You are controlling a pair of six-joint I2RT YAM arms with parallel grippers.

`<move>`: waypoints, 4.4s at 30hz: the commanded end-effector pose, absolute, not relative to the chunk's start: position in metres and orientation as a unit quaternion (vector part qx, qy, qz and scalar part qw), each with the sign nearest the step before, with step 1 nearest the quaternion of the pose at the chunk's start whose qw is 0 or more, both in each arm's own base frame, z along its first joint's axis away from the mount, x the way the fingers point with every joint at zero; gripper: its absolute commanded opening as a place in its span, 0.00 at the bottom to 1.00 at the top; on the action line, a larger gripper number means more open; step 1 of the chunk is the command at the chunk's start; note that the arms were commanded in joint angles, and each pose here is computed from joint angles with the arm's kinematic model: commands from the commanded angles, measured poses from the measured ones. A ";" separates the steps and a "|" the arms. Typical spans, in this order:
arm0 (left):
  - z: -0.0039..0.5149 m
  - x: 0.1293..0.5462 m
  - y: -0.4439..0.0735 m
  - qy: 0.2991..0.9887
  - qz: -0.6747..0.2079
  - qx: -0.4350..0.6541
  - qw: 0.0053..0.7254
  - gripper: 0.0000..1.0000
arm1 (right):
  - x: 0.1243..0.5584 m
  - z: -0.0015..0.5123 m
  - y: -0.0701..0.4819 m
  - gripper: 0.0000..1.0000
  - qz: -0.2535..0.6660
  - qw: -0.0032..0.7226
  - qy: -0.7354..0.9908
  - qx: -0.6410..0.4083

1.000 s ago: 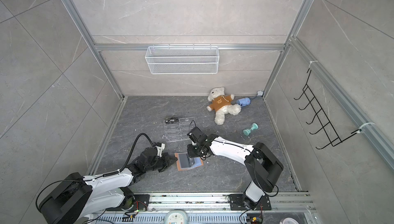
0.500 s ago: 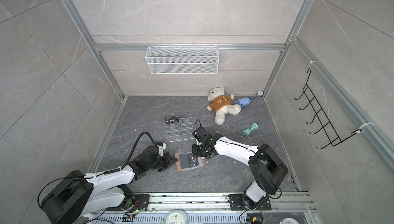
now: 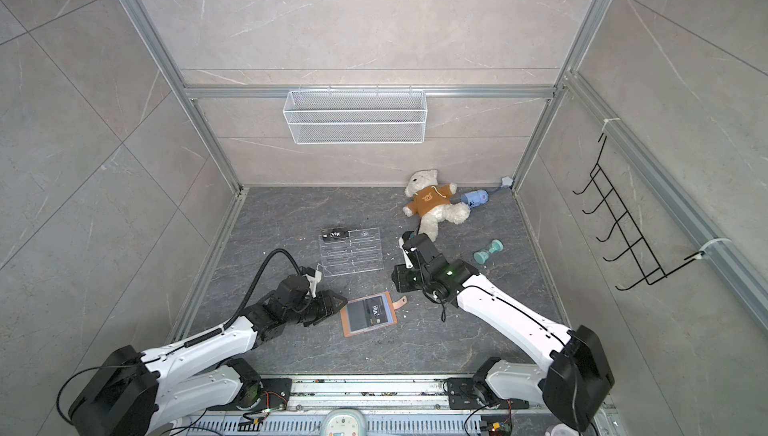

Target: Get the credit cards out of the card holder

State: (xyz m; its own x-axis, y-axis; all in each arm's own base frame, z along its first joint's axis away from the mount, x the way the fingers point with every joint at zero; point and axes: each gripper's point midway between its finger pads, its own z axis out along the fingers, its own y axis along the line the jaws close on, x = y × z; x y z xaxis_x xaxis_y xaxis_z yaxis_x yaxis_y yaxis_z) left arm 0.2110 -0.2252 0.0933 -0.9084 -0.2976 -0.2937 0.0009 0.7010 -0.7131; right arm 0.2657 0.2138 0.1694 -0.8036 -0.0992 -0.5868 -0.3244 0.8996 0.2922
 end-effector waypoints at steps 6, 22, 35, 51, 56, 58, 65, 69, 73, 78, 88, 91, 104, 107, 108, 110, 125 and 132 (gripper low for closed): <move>0.155 0.220 -0.230 0.885 -0.391 -0.035 0.252 0.68 | 0.273 0.192 0.190 1.00 0.201 0.354 0.909 -0.094; 0.158 0.210 -0.281 0.872 -0.455 -0.033 0.177 0.63 | 0.276 0.181 0.209 0.50 0.291 0.304 0.904 -0.073; 0.110 0.195 -0.300 0.888 -0.444 -0.069 0.098 0.53 | 0.262 0.128 0.235 0.00 0.349 0.202 0.913 -0.068; 0.066 0.195 -0.299 0.891 -0.428 -0.119 0.091 0.41 | 0.235 0.064 0.261 0.00 0.344 0.116 0.928 -0.080; 0.063 0.196 -0.299 0.887 -0.435 -0.124 0.096 0.41 | 0.230 0.047 0.267 0.00 0.333 0.103 0.934 -0.083; 0.061 0.195 -0.298 0.887 -0.434 -0.125 0.094 0.41 | 0.231 0.044 0.267 0.00 0.332 0.103 0.934 -0.082; 0.058 0.196 -0.301 0.884 -0.440 -0.126 0.094 0.40 | 0.231 0.034 0.264 0.00 0.317 0.101 0.940 -0.080; 0.056 0.195 -0.303 0.884 -0.441 -0.124 0.090 0.39 | 0.229 0.028 0.263 0.00 0.313 0.095 0.942 -0.080; 0.051 0.195 -0.303 0.885 -0.440 -0.126 0.088 0.39 | 0.229 0.024 0.263 0.00 0.314 0.094 0.941 -0.077; 0.046 0.194 -0.301 0.885 -0.439 -0.129 0.089 0.37 | 0.226 0.019 0.263 0.00 0.311 0.090 0.943 -0.078; 0.041 0.196 -0.295 0.879 -0.443 -0.140 0.105 0.33 | 0.220 0.012 0.265 0.00 0.312 0.083 0.943 -0.079; 0.043 0.197 -0.297 0.875 -0.451 -0.137 0.111 0.32 | 0.218 0.011 0.267 0.00 0.313 0.078 0.943 -0.082; 0.040 0.198 -0.300 0.866 -0.465 -0.135 0.122 0.27 | 0.215 0.007 0.269 0.00 0.315 0.070 0.943 -0.085; 0.038 0.197 -0.300 0.866 -0.465 -0.135 0.121 0.23 | 0.215 0.006 0.269 0.00 0.315 0.070 0.943 -0.086; 0.037 0.197 -0.300 0.865 -0.467 -0.137 0.121 0.22 | 0.215 0.006 0.269 0.00 0.316 0.070 0.942 -0.086; 0.037 0.198 -0.301 0.864 -0.469 -0.137 0.121 0.18 | 0.215 0.006 0.269 0.00 0.316 0.069 0.942 -0.086; 0.034 0.191 -0.288 0.866 -0.460 -0.148 0.127 0.04 | 0.213 0.001 0.267 0.00 0.309 0.063 0.945 -0.083; 0.033 0.188 -0.283 0.868 -0.457 -0.149 0.125 0.04 | 0.212 -0.002 0.266 0.00 0.304 0.061 0.947 -0.082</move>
